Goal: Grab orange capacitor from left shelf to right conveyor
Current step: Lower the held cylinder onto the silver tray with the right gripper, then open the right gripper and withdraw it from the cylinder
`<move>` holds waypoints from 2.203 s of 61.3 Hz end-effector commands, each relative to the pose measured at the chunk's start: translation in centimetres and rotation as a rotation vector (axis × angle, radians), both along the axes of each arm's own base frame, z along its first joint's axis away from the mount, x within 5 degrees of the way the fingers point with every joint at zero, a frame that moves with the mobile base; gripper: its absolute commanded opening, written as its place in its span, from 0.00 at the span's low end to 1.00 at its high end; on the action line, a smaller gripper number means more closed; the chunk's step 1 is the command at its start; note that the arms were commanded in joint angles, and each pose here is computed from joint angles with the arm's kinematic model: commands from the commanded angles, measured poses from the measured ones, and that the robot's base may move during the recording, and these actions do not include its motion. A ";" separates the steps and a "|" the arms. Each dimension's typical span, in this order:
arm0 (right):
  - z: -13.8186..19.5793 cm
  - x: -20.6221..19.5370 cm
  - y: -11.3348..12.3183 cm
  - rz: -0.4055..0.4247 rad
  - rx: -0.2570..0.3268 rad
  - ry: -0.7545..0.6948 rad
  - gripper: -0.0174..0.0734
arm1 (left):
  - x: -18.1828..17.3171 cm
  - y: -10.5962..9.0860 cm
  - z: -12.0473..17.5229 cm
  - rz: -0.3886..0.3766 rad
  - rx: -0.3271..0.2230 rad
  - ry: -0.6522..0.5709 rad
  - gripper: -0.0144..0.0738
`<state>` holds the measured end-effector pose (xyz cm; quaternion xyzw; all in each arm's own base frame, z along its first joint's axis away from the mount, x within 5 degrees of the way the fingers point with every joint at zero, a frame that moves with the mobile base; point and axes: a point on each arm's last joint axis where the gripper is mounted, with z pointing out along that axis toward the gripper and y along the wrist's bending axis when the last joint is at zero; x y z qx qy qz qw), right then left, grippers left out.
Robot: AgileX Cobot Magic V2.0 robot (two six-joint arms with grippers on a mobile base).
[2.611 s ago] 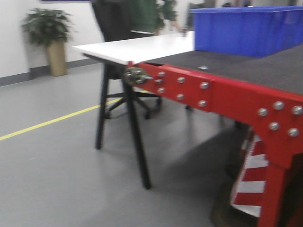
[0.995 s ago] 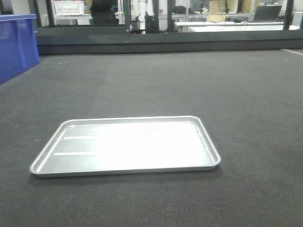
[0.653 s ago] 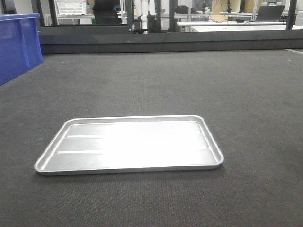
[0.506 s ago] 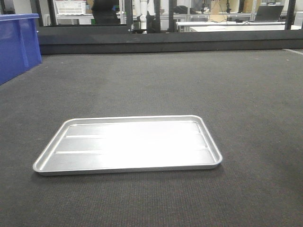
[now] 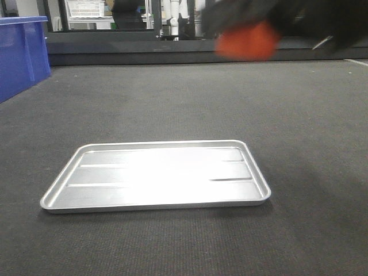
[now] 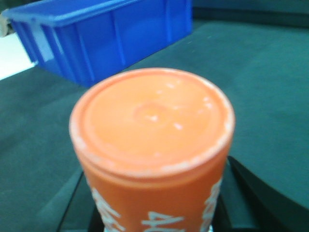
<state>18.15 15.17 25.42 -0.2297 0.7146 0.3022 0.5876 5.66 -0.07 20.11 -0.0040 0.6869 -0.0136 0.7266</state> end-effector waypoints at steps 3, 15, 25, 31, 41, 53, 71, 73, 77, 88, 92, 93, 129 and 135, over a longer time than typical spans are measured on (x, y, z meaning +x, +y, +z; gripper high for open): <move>-0.3 1.8 2.1 0.072 0.086 -0.175 0.25 | 0.0 0.0 0.1 -0.007 -0.010 -0.076 0.02; -4.8 3.8 3.7 0.074 0.130 -0.174 0.25 | 0.0 0.0 0.1 -0.007 -0.010 -0.076 0.02; -7.6 4.8 3.9 0.026 0.180 -0.154 0.26 | 0.0 0.0 0.1 -0.007 -0.010 -0.076 0.02; -9.0 5.2 3.9 -0.008 0.163 -0.114 0.26 | 0.0 0.0 0.1 -0.007 -0.010 -0.076 0.02; -10.2 5.4 3.9 -0.018 0.142 -0.083 0.31 | 0.0 0.0 0.1 -0.007 -0.010 -0.076 0.02; -10.2 5.4 3.9 -0.017 0.141 -0.083 0.70 | 0.0 0.0 0.1 -0.007 -0.010 -0.076 0.02; -9.6 5.2 4.0 0.013 0.147 -0.101 0.85 | 0.0 0.0 0.1 -0.007 -0.010 -0.076 0.02; -9.4 5.1 4.0 0.013 0.151 -0.107 0.85 | 0.0 0.0 0.1 -0.007 -0.010 -0.076 0.02; -9.0 5.1 4.0 0.013 0.159 -0.121 0.85 | 0.0 0.0 0.1 -0.007 -0.010 -0.076 0.02; -6.2 5.2 4.1 0.015 0.189 -0.228 0.85 | 0.0 0.0 0.1 -0.007 -0.010 -0.076 0.02; -5.0 5.3 4.1 0.016 0.216 -0.266 0.85 | 0.0 0.0 0.1 -0.007 -0.010 -0.076 0.02; -4.7 5.3 4.1 0.016 0.221 -0.273 0.85 | 0.0 0.0 0.1 -0.007 -0.010 -0.076 0.02; 7.1 -0.2 -0.4 -0.029 0.223 -0.372 0.26 | 0.0 0.0 0.1 -0.007 -0.010 -0.076 0.02; 8.3 -1.6 -1.7 -0.046 0.204 -0.360 0.25 | 0.0 0.0 0.1 -0.007 -0.010 -0.076 0.02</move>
